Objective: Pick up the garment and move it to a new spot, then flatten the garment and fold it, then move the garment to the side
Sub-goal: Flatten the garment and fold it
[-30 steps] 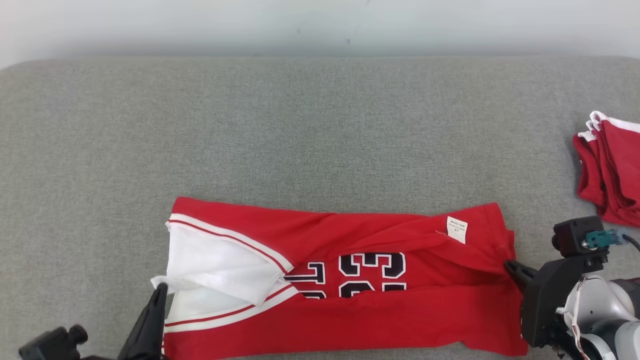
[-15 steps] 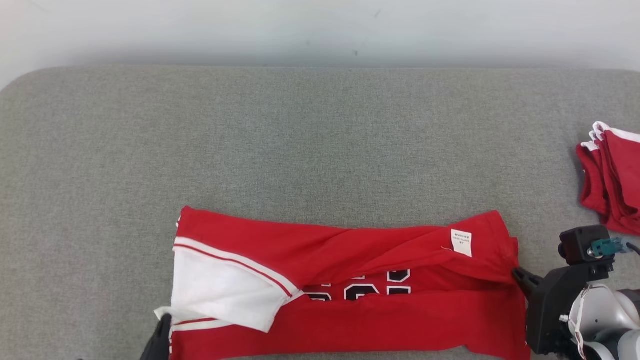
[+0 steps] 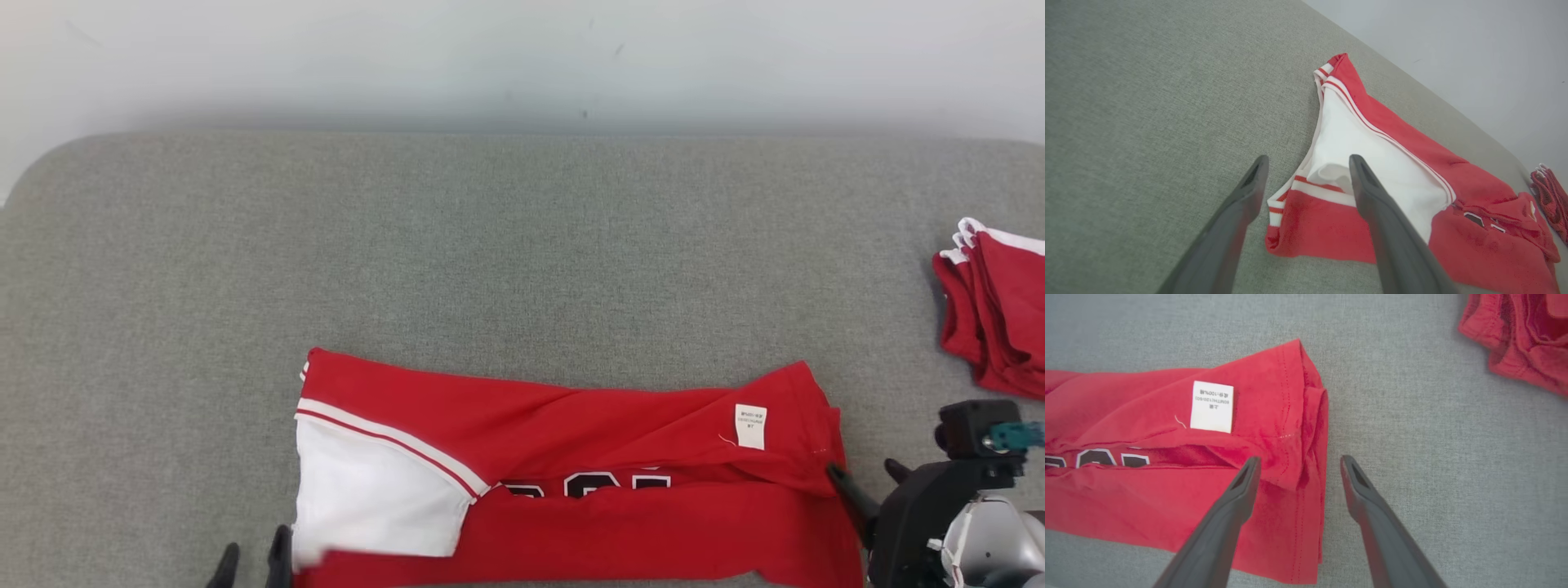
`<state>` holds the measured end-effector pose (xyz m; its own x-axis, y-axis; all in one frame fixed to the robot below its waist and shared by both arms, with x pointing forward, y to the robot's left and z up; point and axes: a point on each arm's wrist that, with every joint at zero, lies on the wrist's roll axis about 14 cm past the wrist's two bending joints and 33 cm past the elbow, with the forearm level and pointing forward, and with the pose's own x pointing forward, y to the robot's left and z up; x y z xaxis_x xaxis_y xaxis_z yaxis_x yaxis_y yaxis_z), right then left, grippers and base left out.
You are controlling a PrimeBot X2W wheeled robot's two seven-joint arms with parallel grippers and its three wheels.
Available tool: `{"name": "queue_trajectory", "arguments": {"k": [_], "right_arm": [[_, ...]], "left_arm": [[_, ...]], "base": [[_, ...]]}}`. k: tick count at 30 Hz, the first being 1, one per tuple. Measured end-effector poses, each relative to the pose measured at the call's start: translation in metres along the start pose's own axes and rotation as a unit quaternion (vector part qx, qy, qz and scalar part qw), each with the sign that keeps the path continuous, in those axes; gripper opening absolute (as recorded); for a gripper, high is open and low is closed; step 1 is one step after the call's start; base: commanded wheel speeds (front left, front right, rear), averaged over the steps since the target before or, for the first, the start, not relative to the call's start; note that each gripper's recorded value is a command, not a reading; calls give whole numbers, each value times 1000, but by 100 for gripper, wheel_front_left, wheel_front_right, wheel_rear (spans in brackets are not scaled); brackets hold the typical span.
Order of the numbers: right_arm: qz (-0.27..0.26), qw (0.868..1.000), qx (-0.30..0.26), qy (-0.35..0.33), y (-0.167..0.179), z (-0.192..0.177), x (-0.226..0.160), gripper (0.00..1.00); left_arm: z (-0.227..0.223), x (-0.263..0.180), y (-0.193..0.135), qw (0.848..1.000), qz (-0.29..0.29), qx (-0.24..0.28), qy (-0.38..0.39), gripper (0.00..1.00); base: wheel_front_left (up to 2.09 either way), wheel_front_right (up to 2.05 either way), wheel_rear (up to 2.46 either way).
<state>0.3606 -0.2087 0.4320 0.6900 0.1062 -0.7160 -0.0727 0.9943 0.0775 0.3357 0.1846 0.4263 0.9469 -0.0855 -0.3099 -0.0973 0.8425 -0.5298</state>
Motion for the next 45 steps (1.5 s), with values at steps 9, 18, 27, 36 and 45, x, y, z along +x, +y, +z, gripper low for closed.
{"name": "queue_trajectory", "arguments": {"k": [9, 18, 27, 36, 45], "right_arm": [[-23, 993, 53, -98, -7, 17, -22, 100], [-19, 980, 95, -175, -6, 19, -30, 100], [-29, 985, 117, -124, -13, -9, -12, 100], [-31, 991, 112, -73, -12, -9, 8, 100], [-28, 994, 104, -12, -5, -11, 37, 100]], "left_arm": [[47, -6, 6, 986, 21, 121, -109, 100], [108, -25, -33, 953, -23, 195, -232, 100], [121, -34, -38, 947, -61, 189, -252, 100], [115, -31, -33, 951, -59, 189, -239, 100], [109, -21, -32, 957, -63, 180, -220, 100]], "base": [[0, 0, 0], [0, 0, 0], [0, 0, 0], [0, 0, 0], [0, 0, 0]]}}
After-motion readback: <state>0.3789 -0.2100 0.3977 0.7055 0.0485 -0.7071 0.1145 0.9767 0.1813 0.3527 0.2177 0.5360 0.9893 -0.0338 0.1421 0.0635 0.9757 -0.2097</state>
